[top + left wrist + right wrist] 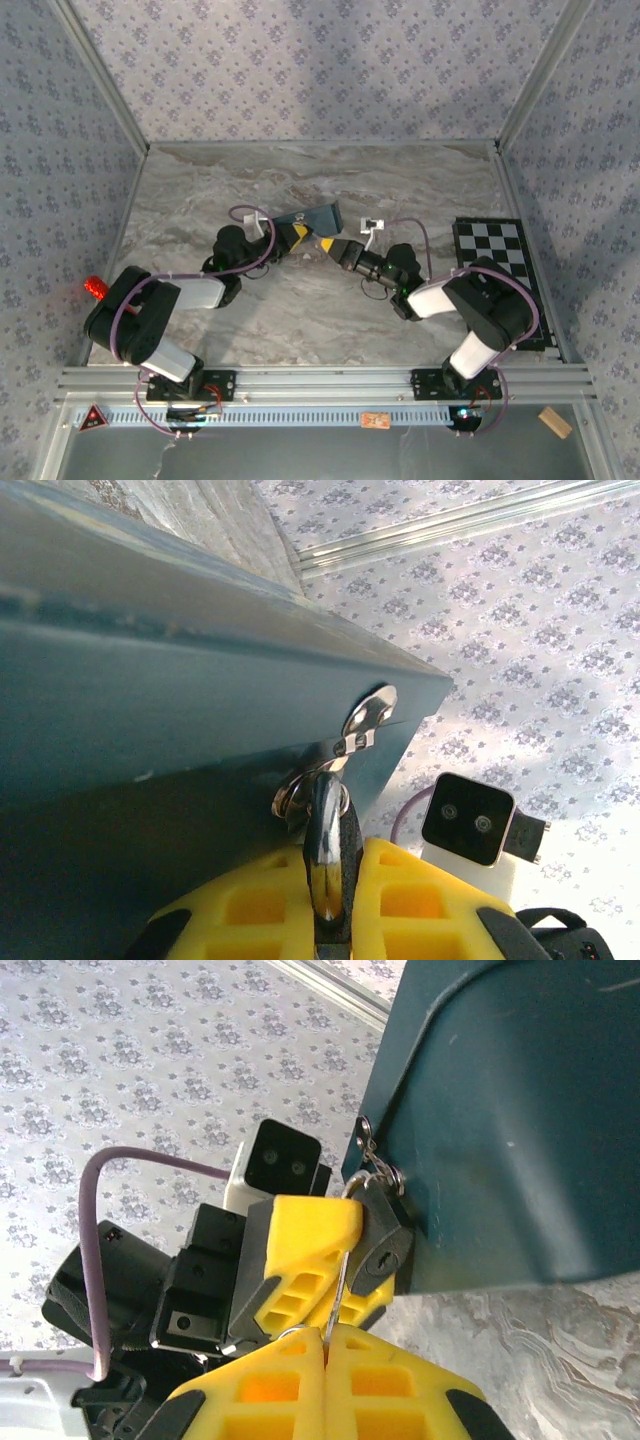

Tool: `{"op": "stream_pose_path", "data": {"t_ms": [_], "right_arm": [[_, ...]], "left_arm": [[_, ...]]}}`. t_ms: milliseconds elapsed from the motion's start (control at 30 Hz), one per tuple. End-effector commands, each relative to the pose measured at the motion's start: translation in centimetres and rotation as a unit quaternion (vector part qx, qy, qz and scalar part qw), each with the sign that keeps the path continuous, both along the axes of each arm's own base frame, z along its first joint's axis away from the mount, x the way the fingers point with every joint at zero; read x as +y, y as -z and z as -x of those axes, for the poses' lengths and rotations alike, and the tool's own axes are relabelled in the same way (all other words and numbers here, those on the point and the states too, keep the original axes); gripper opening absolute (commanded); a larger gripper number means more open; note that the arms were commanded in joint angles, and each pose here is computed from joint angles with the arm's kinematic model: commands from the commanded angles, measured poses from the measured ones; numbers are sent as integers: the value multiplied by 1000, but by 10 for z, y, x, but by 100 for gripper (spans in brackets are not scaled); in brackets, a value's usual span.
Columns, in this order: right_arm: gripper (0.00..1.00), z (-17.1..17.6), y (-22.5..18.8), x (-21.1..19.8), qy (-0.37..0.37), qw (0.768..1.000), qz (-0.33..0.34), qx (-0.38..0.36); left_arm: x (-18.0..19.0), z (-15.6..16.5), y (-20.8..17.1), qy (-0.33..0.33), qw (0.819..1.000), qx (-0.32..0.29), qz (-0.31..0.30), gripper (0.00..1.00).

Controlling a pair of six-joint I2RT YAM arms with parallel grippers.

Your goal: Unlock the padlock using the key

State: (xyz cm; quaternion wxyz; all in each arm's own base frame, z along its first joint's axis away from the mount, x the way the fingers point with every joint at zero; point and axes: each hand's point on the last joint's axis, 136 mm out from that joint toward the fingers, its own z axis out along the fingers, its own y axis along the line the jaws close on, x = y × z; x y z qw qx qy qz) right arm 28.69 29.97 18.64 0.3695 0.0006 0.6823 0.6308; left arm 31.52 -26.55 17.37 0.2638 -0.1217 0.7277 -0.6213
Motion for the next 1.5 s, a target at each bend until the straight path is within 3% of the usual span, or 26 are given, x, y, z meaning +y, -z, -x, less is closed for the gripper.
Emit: {"op": "stream_pose_path", "data": {"t_ms": [0, 867, 1467], "right_arm": [[0, -1, -11, 10, -15, 1000, -15, -10], [0, -12, 22, 28, -26, 999, 1, 31], [0, -12, 16, 31, -36, 999, -6, 30]], "left_arm": [[3, 2, -62, -4, 993, -100, 55, 0], [21, -4, -44, -49, 994, -67, 70, 0], [28, -7, -33, -47, 995, -57, 61, 0]]}}
